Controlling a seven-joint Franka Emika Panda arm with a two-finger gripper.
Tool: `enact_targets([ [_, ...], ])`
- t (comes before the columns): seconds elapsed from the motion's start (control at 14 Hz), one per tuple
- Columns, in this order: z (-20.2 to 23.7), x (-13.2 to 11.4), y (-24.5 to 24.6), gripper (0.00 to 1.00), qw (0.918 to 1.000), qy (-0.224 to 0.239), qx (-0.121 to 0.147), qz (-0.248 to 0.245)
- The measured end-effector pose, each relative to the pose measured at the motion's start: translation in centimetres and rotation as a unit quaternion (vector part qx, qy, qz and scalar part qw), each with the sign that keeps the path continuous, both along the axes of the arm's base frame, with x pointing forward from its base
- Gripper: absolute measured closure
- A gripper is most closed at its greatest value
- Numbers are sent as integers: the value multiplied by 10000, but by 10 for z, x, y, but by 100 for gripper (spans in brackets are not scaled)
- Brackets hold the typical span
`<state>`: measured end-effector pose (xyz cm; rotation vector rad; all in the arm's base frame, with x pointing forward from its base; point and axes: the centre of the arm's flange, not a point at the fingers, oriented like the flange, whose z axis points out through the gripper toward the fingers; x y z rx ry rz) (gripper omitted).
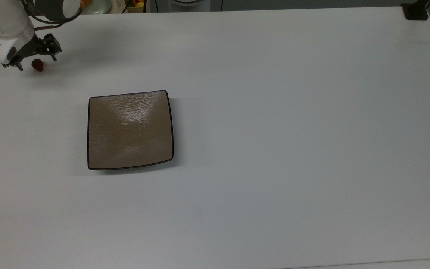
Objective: Strawberries on a ceramic plate
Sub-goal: 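Close the gripper on the red strawberry and lift it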
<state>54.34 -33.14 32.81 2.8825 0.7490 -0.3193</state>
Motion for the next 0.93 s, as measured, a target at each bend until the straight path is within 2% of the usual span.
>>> enact_targets([
  [0.07,-7,-2,-2,0,9998,114,-88,100],
  [0.29,-17,-5,-2,7,9987,295,-61,401],
  [0.5,-19,-6,-4,49,9982,338,-36,494],
  [0.64,-18,-6,-4,69,9982,333,-39,494],
  [0.93,-12,-8,-4,69,9982,380,-25,463],
])
